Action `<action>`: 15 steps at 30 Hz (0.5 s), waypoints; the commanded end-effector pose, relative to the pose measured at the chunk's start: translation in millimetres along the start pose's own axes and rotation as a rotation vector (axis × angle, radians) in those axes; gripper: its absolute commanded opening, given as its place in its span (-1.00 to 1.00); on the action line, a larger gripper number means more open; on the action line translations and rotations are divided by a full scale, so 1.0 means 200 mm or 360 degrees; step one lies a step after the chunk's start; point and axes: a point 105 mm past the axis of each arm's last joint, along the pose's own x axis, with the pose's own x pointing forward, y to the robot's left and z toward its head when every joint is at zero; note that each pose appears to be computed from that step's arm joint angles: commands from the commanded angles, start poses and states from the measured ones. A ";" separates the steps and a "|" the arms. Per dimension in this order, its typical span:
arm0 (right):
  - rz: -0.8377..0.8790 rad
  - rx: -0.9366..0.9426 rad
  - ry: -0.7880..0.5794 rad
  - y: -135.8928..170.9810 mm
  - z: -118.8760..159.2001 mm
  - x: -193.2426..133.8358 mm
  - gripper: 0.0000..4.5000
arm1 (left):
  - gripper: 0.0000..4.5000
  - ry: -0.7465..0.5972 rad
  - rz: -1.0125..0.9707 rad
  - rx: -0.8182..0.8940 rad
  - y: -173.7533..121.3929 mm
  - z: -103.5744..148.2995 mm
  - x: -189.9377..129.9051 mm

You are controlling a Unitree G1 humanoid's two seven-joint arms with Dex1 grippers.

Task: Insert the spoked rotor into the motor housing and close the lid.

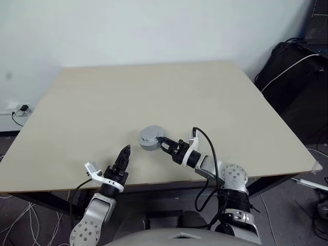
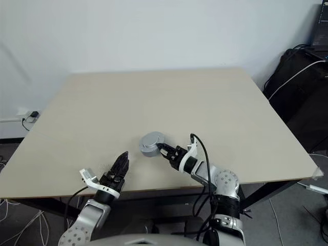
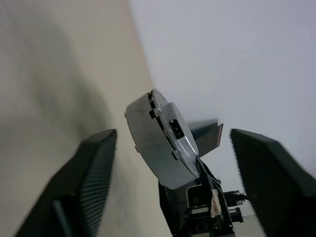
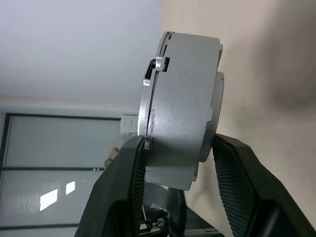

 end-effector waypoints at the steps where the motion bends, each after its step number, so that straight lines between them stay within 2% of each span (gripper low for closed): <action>1: 0.0300 0.0018 0.0035 0.19 -0.07 0.07 -0.21 | 1.00 -0.0060 -0.0139 -0.0215 -0.08 -0.05 0.05; 15: 0.0373 -0.0016 0.0245 0.25 -0.17 0.05 -0.21 | 1.00 -0.0019 -0.0162 -0.0327 -0.07 -0.11 0.08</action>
